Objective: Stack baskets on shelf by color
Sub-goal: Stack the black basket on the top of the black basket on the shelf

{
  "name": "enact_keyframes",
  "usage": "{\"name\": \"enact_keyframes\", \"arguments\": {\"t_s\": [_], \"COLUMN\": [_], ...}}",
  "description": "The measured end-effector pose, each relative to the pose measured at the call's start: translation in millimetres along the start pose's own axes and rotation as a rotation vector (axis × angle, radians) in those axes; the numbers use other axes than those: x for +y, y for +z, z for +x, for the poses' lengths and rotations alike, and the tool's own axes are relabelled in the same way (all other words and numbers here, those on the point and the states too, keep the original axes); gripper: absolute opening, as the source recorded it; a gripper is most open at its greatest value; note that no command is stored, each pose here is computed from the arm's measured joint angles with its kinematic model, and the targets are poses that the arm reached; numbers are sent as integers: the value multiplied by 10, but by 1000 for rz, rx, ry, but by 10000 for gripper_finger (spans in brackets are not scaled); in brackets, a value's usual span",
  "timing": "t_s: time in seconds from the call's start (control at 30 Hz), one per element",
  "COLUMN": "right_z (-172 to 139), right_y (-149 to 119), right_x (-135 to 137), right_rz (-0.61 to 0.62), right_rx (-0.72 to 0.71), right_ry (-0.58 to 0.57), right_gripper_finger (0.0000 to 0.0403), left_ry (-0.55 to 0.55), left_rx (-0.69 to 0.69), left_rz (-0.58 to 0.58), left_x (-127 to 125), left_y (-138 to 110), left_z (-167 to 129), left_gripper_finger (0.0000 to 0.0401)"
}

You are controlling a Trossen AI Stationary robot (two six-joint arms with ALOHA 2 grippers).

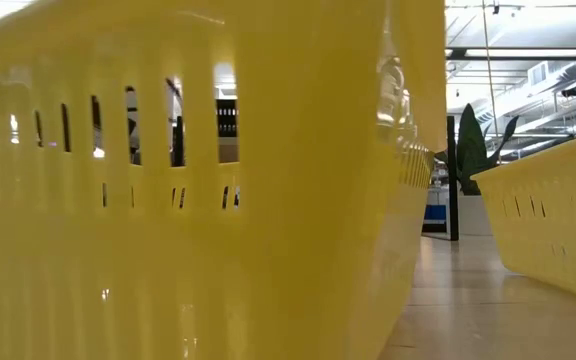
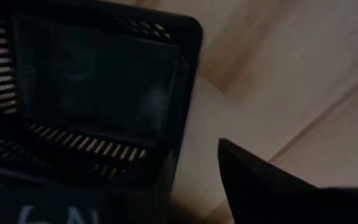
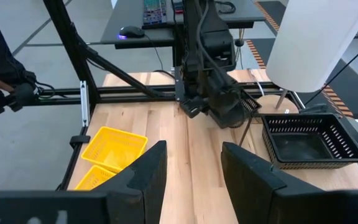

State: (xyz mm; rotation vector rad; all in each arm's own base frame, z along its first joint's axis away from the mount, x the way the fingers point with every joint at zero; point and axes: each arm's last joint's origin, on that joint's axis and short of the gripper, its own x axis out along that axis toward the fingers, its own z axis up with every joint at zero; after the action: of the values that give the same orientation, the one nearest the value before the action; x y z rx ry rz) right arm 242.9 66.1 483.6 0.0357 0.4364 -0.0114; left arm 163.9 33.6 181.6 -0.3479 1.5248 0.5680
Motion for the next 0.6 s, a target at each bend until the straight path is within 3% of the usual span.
{"name": "enact_keyframes", "arguments": {"t_s": [0.6], "right_z": [0], "right_y": [8], "right_x": [-4], "right_rz": [2], "right_rx": [-9], "right_ry": [-14], "right_gripper_finger": [158], "left_ry": [45], "left_rx": [-22], "left_rz": [-72], "left_x": [-57], "left_y": [-50], "left_z": [108], "left_gripper_finger": [132]}}
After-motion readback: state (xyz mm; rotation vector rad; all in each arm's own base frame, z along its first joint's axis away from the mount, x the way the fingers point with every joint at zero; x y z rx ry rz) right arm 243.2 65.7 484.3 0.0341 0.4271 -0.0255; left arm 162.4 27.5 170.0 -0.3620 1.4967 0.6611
